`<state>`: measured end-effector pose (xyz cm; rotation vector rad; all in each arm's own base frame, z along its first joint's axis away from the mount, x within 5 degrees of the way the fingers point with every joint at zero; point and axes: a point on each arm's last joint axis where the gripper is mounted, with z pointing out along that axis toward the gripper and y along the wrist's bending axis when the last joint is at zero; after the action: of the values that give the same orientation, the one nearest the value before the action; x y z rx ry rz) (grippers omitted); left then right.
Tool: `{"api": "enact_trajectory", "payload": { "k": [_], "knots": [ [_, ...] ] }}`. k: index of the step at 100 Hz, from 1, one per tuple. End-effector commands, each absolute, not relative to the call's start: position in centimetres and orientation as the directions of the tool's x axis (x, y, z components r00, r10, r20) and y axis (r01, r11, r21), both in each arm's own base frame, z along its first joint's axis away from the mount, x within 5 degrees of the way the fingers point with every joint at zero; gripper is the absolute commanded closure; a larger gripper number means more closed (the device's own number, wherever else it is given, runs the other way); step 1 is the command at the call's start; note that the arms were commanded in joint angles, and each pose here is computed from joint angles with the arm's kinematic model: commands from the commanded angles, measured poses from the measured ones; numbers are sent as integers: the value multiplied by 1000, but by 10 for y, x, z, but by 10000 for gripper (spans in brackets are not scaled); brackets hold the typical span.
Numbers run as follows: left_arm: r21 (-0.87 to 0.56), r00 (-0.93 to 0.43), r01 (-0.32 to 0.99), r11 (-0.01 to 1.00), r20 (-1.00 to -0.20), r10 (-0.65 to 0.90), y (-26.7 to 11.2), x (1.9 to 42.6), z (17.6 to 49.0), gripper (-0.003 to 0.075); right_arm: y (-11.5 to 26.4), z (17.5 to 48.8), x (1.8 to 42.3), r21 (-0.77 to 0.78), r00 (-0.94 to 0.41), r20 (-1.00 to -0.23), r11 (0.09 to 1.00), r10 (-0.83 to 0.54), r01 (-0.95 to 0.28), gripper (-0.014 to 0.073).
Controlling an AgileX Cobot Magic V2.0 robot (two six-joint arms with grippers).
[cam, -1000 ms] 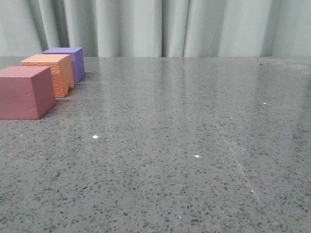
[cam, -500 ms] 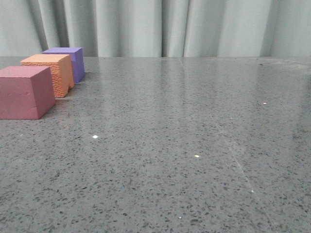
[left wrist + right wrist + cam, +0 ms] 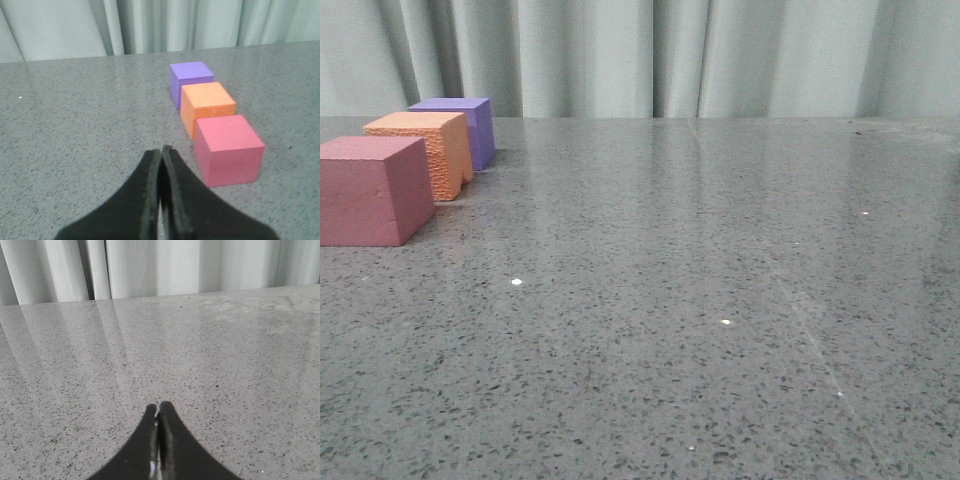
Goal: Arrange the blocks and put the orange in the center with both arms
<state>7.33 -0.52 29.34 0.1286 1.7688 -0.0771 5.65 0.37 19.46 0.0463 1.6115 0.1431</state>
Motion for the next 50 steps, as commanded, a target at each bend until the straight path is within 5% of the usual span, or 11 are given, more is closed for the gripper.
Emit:
{"api": "enact_trajectory", "payload": {
  "k": [1,31,50],
  "knots": [
    [52,-113,170,984,-991,72,-9,73,299,739,3,206,56,110,48,-992,992,113,-61,662],
    [131,119,79,988,-985,121,-6,64,259,739,3,206,56,110,48,-992,992,113,-61,662],
    [128,150,50,990,-981,120,-4,54,222,739,3,206,56,110,48,-992,992,113,-61,662]
  ]
}}
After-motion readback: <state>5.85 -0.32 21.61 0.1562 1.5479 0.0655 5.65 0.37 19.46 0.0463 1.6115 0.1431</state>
